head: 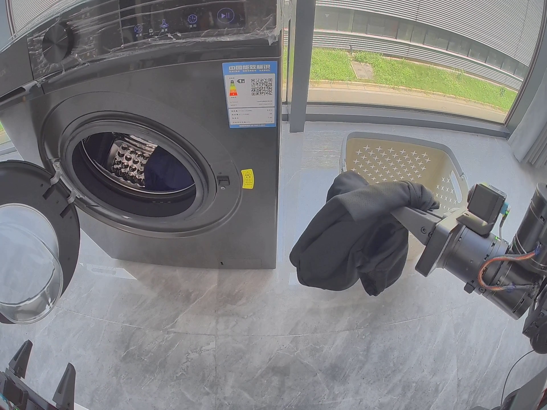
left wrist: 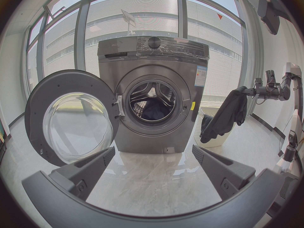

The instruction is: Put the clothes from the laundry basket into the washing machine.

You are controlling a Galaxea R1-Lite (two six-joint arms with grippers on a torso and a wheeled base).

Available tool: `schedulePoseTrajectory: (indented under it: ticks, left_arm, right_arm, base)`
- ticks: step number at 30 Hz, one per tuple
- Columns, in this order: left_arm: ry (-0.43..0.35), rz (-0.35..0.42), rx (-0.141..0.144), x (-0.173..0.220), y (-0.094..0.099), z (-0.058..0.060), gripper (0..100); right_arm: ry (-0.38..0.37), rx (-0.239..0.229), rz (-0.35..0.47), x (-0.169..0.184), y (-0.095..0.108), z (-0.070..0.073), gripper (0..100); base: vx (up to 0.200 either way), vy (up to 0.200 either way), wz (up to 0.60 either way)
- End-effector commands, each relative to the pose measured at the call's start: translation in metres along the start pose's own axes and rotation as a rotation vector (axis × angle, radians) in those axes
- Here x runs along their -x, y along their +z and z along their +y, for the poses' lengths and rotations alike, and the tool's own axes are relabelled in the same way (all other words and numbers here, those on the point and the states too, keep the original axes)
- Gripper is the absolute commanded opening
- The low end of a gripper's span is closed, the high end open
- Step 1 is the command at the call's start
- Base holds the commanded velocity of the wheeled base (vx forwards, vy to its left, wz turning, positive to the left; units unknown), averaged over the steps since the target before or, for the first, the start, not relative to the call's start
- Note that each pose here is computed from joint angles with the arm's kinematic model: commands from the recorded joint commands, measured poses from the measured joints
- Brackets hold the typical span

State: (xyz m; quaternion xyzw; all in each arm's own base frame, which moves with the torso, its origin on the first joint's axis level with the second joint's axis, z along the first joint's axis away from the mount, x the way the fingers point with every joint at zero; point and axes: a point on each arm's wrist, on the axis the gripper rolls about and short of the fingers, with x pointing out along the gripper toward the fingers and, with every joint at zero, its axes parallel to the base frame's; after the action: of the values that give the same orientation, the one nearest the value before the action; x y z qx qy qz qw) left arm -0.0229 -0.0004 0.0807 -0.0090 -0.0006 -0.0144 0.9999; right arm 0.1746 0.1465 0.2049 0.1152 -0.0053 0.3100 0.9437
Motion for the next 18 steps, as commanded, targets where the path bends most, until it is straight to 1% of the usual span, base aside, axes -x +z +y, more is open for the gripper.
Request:
schedulePoseTrajectory:
  ticks: [1, 2, 11, 18]
  left_arm:
    - [0.000, 0.003, 0.000, -0.0002, -0.0048, 0.0000, 100]
    - [0.001, 0.003, 0.000, -0.0002, -0.0048, 0.0001, 100]
    - [0.000, 0.003, -0.001, -0.0002, -0.0048, 0.0000, 100]
    - [0.000, 0.003, -0.001, -0.0002, -0.0048, 0.0000, 100]
  right_arm:
    - [0.000, 0.000, 0.004, -0.0003, -0.0010, -0.0002, 0]
    - [0.000, -0.001, 0.004, -0.0003, -0.0010, -0.0002, 0]
    - [0.000, -0.001, 0.007, -0.0004, -0.0017, -0.0003, 0]
    - [0.000, -0.001, 0.005, -0.0006, -0.0013, -0.0002, 0]
  base:
    - [-0.200, 0.000, 0.00]
    - [-0.200, 0.000, 0.00]
    - [0.000, 0.000, 0.00]
    - [0.000, 0.200, 0.00]
